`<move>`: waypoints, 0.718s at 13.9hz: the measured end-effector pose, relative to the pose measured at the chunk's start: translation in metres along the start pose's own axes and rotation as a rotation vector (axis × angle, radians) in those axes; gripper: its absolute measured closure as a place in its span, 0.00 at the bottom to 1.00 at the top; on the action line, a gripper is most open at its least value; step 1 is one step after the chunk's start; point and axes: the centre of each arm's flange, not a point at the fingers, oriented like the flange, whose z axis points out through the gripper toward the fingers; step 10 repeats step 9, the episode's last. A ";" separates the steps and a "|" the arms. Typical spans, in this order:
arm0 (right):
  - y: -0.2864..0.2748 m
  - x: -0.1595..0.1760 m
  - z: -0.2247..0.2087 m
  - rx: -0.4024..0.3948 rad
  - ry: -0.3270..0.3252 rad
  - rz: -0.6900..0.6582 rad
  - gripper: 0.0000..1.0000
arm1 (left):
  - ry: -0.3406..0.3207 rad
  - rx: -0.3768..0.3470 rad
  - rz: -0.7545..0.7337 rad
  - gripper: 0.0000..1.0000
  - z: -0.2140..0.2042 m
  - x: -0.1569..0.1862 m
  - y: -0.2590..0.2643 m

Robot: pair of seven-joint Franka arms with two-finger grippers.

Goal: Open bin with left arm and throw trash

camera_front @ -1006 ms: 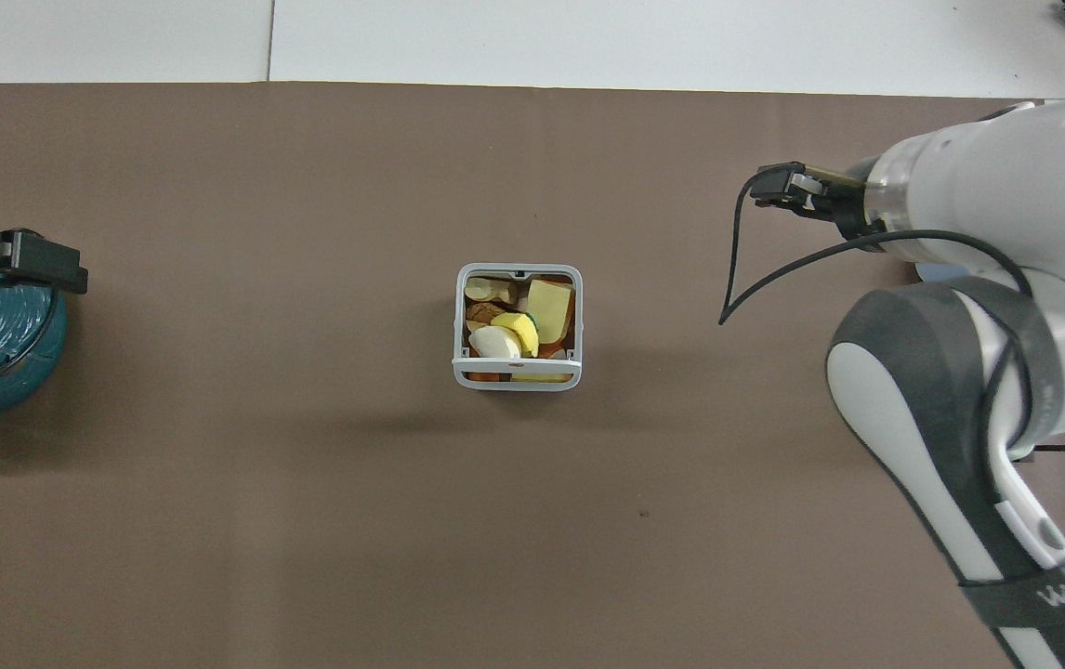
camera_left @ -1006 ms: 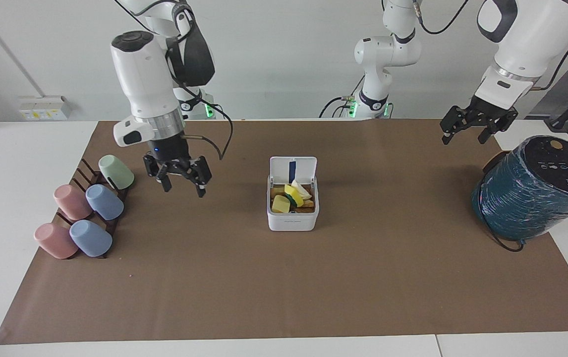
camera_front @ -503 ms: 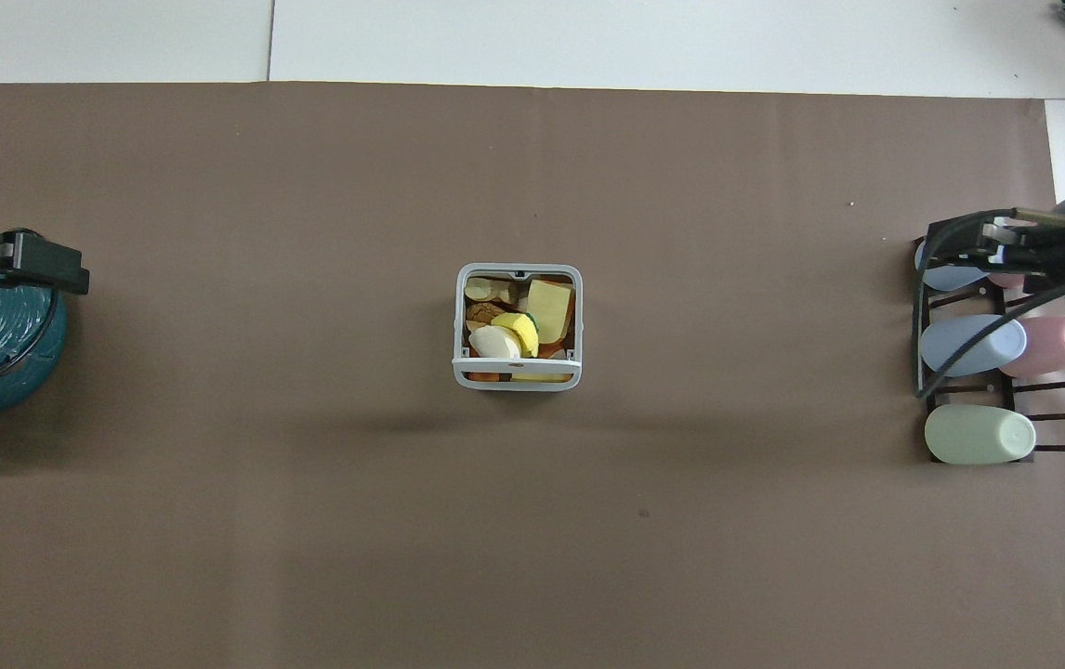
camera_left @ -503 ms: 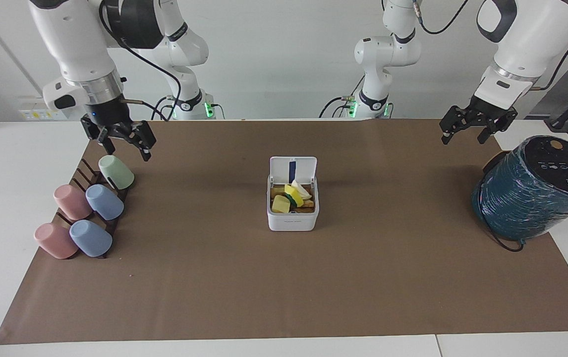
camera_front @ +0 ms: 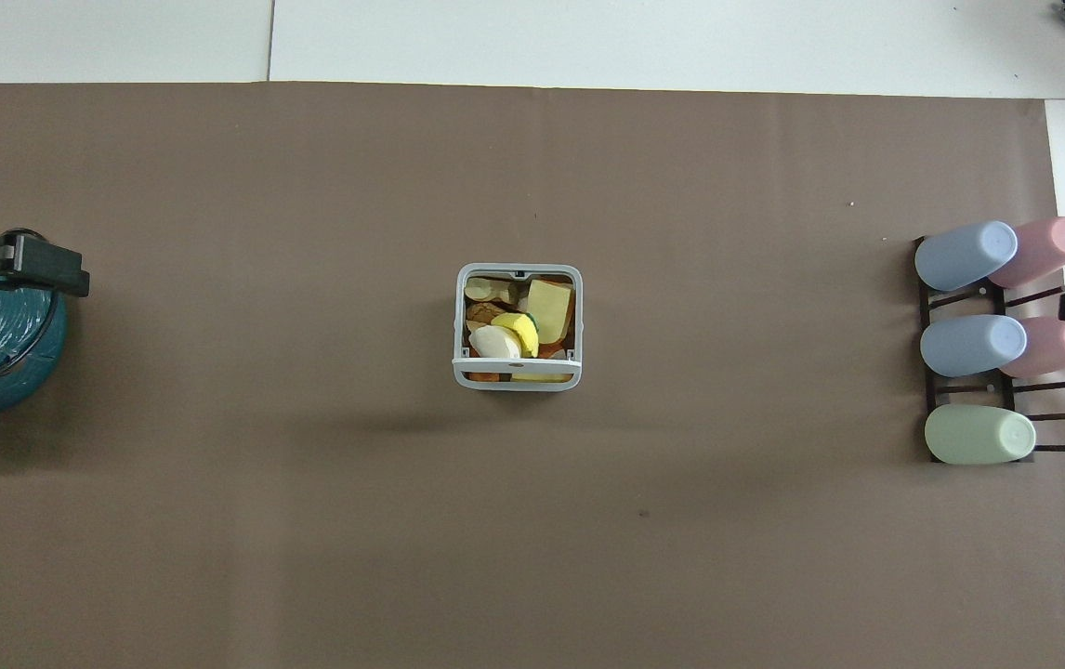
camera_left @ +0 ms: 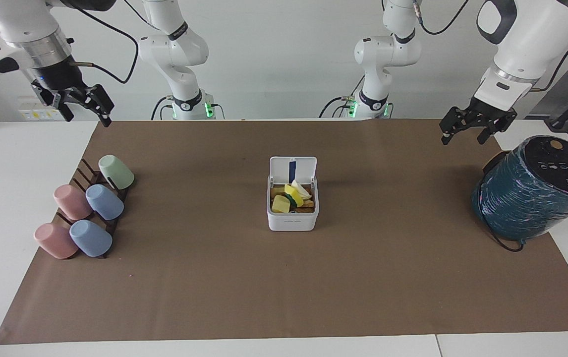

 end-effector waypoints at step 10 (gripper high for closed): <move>-0.015 -0.002 0.011 -0.002 -0.024 -0.028 0.00 | -0.011 0.000 0.000 0.00 0.004 -0.005 0.000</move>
